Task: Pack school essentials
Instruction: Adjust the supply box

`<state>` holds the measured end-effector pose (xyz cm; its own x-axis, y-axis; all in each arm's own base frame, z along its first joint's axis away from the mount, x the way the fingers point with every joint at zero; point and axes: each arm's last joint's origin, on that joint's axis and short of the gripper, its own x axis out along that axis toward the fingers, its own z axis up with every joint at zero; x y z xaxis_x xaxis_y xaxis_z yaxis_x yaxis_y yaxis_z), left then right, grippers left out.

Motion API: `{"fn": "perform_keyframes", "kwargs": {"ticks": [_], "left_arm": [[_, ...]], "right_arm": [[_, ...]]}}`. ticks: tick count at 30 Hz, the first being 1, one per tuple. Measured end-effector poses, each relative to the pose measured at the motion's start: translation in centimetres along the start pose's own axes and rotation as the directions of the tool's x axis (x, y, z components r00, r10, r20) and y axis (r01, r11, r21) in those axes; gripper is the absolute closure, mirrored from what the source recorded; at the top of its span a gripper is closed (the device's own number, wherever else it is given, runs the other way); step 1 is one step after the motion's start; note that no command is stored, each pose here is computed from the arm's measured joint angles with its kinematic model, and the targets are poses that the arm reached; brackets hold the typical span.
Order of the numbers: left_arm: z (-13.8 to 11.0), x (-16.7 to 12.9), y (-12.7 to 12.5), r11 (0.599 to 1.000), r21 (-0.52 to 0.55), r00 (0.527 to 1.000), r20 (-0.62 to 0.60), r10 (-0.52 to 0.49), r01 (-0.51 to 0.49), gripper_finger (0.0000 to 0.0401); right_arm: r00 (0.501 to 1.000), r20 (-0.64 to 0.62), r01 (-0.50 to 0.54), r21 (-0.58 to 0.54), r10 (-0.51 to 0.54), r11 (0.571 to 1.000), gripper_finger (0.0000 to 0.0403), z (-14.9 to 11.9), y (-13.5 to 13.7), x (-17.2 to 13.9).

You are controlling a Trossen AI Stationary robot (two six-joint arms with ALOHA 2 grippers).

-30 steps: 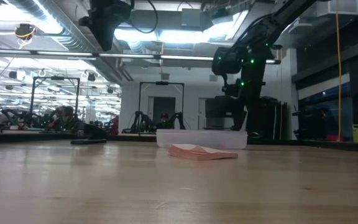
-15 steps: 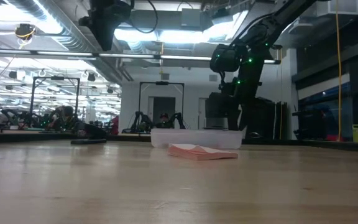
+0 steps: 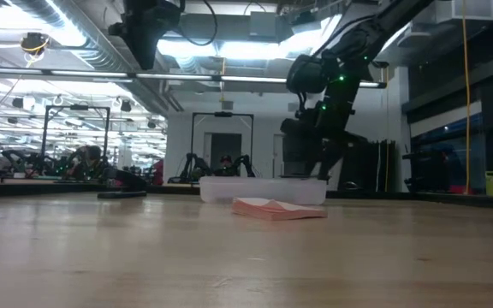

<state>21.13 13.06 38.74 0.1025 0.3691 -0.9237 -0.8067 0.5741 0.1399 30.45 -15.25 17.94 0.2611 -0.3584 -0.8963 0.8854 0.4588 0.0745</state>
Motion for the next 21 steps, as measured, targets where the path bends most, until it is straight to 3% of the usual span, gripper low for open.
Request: {"fn": "perform_keyframes", "kwargs": {"ticks": [7, 16, 21], "left_arm": [[0.0, 0.0, 0.0, 1.000, 0.000, 1.000, 0.000, 0.000, 0.000, 0.0325], [0.0, 0.0, 0.0, 1.000, -0.001, 1.000, 0.000, 0.000, 0.000, 0.0325], [0.1, 0.0, 0.0, 1.000, -0.003, 1.000, 0.006, -0.002, 0.002, 0.0325]], "right_arm": [[0.994, -0.035, -0.107, -0.002, 0.107, 0.994, 0.0234, 0.7, 0.9, -1.1], [0.994, -0.100, -0.040, -0.018, 0.038, 0.999, 0.0234, -0.7, 1.3, -1.2], [0.990, -0.139, -0.013, -0.012, 0.011, 1.000, 0.0234, -1.4, 1.7, 0.3]]}}
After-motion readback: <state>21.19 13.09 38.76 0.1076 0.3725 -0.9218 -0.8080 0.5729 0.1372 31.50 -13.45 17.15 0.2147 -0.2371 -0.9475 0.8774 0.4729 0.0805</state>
